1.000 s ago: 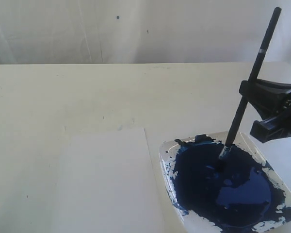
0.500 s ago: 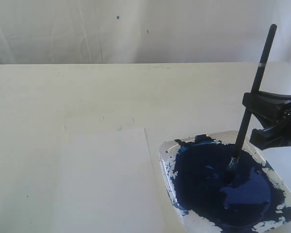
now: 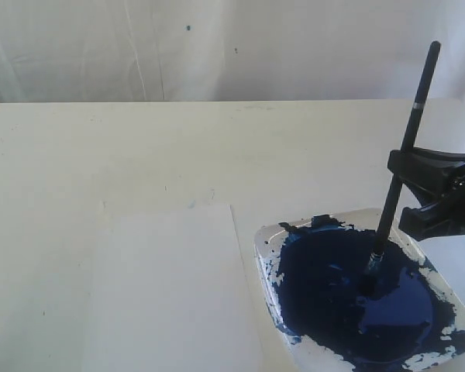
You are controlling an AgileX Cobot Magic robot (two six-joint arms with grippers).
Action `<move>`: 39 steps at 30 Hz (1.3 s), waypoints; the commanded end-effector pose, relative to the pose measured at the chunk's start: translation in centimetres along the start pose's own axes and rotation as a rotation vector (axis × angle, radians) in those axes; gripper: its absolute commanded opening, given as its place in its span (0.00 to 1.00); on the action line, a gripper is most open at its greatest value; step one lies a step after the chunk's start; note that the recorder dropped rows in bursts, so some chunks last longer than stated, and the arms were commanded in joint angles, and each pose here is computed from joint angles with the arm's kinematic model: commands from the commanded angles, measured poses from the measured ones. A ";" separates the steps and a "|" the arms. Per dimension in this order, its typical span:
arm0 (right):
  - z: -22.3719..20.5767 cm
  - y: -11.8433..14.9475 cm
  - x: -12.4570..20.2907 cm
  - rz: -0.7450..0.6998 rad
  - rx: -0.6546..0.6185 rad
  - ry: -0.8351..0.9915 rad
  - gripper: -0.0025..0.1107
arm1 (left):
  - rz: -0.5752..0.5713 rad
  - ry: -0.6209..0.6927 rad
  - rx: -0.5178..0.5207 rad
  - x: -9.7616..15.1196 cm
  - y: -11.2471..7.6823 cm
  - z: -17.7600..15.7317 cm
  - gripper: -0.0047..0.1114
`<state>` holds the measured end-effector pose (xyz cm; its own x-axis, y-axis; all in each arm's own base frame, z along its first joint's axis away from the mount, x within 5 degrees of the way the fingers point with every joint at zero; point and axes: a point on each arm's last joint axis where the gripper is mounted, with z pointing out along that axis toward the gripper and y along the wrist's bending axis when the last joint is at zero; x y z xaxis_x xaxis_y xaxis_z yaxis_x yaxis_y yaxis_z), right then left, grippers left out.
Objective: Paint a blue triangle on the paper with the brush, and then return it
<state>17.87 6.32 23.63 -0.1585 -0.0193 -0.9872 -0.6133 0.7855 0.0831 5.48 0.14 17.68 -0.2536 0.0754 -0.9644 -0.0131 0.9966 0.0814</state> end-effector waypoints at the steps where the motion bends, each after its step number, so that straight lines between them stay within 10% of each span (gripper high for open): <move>1: -0.1 0.0 0.1 -0.019 0.002 0.003 0.02 | -0.008 -0.003 0.006 0.1 0.0 0.0 0.04; 39: -0.5 1.5 -1.9 0.006 -0.164 -0.218 0.02 | -0.008 -0.057 -0.001 -0.4 0.0 0.0 0.04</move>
<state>16.98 7.31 25.60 -0.0228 0.1246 -0.9920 -0.7320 0.6737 0.1014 5.51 0.15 17.77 -0.2440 0.0758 -0.9668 -0.0144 0.9966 0.0817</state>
